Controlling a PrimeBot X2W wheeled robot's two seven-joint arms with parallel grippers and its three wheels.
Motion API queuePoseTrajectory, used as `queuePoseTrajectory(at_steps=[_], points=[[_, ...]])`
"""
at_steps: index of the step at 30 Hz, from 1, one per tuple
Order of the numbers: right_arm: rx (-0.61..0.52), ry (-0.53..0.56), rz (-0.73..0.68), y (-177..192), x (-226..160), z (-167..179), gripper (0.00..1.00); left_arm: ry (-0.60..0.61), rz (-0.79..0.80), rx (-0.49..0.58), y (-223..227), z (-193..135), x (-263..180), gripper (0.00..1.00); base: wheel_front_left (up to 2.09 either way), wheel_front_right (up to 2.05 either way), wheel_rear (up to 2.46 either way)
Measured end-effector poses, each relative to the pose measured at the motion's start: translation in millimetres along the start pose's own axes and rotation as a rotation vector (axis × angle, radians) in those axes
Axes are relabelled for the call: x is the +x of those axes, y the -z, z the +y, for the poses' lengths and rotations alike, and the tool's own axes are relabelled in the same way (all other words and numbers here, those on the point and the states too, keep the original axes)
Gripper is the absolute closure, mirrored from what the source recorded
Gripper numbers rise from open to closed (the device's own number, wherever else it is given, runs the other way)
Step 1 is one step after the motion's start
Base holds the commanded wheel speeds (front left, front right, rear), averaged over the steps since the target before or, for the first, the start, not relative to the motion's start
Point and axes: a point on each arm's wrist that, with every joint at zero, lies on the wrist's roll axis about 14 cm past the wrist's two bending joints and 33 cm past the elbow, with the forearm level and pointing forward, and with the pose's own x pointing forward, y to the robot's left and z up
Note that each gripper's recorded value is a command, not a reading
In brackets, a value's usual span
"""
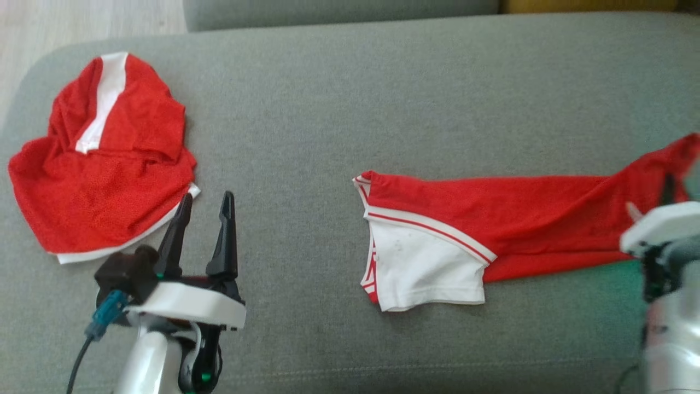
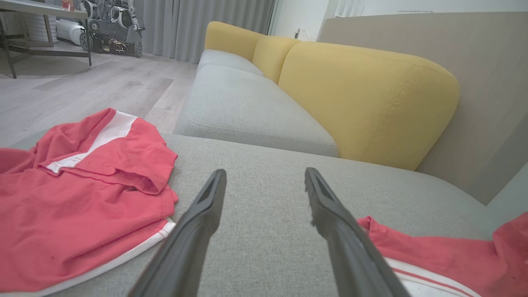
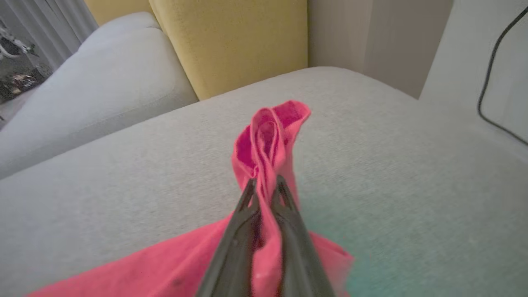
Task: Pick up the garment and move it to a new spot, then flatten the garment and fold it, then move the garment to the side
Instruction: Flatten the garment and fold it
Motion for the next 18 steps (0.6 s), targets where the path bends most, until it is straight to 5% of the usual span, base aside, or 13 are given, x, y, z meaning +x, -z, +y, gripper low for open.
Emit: queuePoseTrajectory(at_steps=[18], points=[[0.421,-0.635,0.113,-10,-90,179,1.0,0.015,-0.034,-0.019,-13,-14,-14,0.0,0.0,0.0,0.0]])
